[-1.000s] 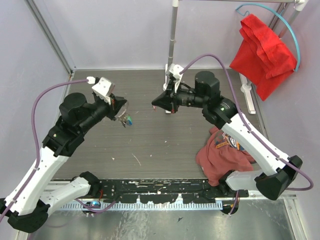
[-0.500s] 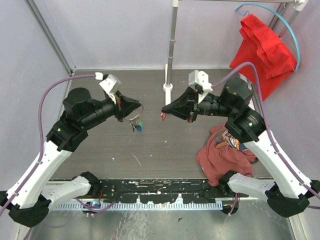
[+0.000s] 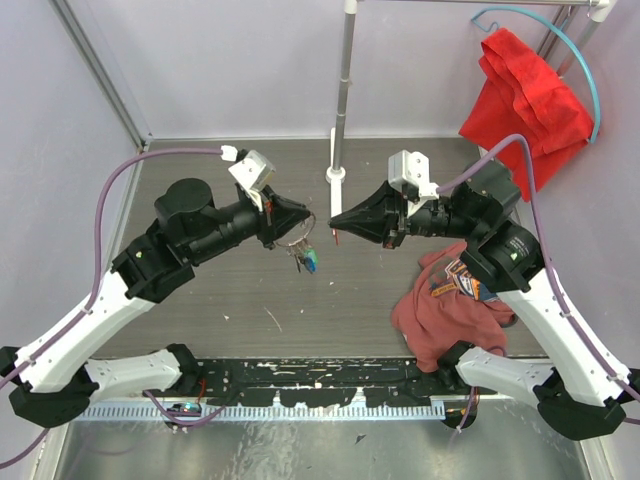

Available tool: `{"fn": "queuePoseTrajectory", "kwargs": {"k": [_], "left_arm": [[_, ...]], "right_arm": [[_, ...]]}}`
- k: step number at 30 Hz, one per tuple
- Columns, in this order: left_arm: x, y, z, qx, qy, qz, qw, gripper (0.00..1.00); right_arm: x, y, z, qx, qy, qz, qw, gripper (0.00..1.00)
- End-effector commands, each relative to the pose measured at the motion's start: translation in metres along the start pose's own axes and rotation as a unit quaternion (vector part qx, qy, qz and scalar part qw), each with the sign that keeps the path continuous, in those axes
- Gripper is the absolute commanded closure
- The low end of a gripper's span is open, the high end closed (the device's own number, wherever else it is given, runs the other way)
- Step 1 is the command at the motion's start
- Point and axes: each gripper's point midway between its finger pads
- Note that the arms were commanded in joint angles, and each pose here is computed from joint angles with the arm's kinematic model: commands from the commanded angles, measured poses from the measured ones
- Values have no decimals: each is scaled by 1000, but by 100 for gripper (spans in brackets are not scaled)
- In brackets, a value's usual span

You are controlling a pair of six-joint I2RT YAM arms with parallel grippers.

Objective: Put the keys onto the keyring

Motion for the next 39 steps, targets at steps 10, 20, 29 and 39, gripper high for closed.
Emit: {"fn": "queuePoseTrajectory", "kwargs": {"k": [10, 20, 29, 39], "left_arm": [[13, -6, -58, 12, -82, -31, 996, 100], [13, -18, -64, 19, -81, -9, 996, 100], [11, -24, -64, 12, -80, 6, 997, 100], [7, -25, -61, 13, -73, 8, 997, 100]], "right_arm": [[4, 3, -38, 63, -29, 5, 998, 99], [-7, -11, -31, 74, 6, 0, 997, 99], [-11, -12, -28, 70, 13, -9, 997, 99], [-12, -17, -30, 69, 1, 3, 998, 99]]}}
Point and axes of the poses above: each gripper's point midway between its finger pads, its own x axis back along the fingers, its own y axis along the line the jaws close on, z = x × y, and after that the axes turned 14 degrees about -x, right-handed
